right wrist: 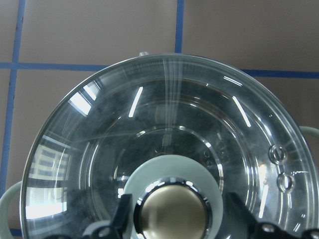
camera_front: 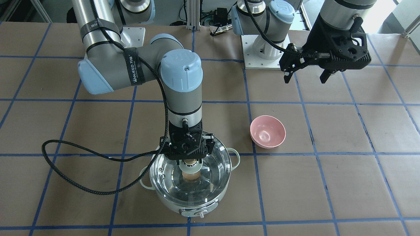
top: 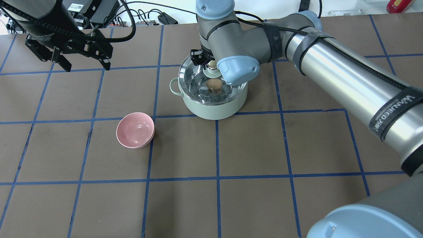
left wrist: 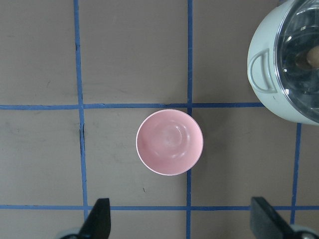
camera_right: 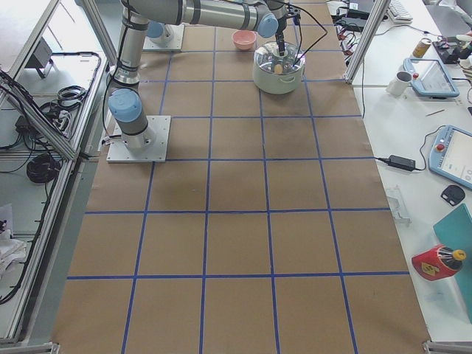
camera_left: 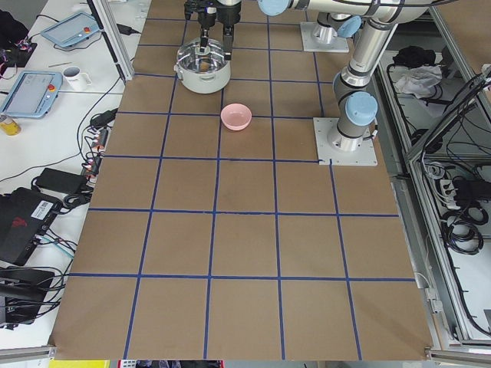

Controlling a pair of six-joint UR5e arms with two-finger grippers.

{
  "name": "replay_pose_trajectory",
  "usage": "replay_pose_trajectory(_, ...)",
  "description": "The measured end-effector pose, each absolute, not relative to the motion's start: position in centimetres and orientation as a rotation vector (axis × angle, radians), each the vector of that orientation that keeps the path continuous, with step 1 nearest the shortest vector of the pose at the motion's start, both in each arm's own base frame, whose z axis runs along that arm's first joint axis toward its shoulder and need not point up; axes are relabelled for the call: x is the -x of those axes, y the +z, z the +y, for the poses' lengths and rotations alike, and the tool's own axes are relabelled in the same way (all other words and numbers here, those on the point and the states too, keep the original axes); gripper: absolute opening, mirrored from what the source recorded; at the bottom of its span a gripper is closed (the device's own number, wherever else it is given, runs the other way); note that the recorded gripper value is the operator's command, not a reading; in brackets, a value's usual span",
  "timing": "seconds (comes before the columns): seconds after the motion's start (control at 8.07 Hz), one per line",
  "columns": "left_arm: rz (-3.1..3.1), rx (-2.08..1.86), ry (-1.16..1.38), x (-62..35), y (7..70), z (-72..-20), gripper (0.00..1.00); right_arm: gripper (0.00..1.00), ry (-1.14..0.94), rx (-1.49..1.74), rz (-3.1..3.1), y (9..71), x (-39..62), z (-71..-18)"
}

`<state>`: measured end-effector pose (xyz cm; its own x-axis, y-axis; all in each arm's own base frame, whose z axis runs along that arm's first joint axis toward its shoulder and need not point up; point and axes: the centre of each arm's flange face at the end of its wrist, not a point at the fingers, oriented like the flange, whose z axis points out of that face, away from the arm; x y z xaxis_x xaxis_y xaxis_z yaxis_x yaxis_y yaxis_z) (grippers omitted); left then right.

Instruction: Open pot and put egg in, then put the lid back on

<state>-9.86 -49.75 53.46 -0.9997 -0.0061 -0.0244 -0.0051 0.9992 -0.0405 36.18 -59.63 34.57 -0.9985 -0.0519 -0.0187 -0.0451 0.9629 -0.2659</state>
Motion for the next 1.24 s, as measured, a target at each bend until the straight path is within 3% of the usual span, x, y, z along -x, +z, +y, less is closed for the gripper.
replay_pose_trajectory(0.5, 3.117, 0.008, -0.062, 9.9, 53.4, -49.8, 1.00, 1.00, -0.442, 0.031, 3.084, 39.4, -33.9, -58.4)
replay_pose_trajectory(1.24, 3.117, 0.020, -0.058, 9.9, 53.3, -49.7, 1.00, 1.00, -0.143, -0.099, 3.188, 49.7, -21.6, -52.4)
